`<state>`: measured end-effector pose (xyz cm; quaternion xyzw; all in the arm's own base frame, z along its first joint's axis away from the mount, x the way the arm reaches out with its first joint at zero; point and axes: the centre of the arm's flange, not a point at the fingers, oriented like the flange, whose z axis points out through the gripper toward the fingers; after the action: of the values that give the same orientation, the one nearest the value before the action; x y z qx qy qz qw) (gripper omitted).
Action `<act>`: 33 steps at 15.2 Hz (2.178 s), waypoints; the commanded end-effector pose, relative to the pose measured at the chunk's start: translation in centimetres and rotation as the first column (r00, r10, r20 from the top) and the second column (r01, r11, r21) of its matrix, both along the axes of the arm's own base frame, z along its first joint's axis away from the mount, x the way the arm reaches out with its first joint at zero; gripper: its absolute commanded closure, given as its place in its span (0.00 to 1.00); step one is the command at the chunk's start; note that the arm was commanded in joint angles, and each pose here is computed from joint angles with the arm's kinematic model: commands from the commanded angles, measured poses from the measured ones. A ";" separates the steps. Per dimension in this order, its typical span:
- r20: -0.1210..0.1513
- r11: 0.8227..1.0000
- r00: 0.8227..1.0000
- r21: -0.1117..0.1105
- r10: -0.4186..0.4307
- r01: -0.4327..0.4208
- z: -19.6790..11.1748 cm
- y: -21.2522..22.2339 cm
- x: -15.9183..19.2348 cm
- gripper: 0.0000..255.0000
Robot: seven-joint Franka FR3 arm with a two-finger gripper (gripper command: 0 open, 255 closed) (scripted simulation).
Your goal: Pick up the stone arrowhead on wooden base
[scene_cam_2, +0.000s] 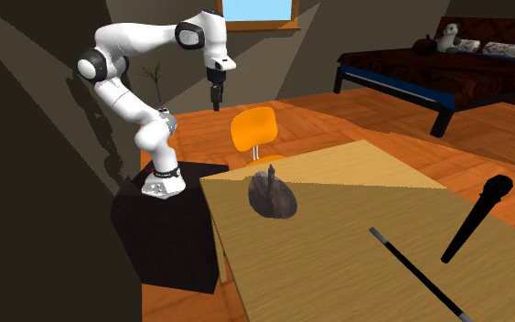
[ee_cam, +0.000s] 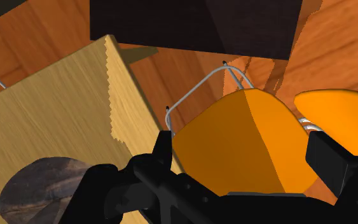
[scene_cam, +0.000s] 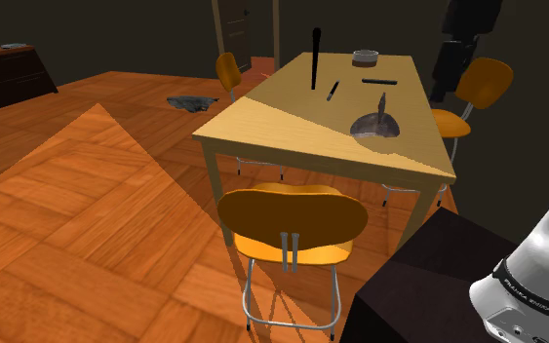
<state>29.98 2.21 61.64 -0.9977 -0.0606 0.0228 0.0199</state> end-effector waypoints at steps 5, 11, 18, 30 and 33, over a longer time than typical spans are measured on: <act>-0.004 1.000 1.000 -0.021 0.013 -0.013 -1.7 -3.3 3.5 0.00; -0.010 0.998 0.999 -0.052 0.032 -0.032 -4.1 -8.2 8.8 0.00; -0.018 0.995 0.998 -0.089 0.054 -0.055 -6.7 -13.9 15.2 0.00; -0.032 0.985 0.996 -0.146 0.088 -0.091 -10.5 -22.9 25.4 0.00; -0.032 0.985 0.996 -0.146 0.088 -0.091 -12.1 -22.9 25.4 0.00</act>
<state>55.33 -20.71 49.98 -0.9924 -0.1031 0.0411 -0.0538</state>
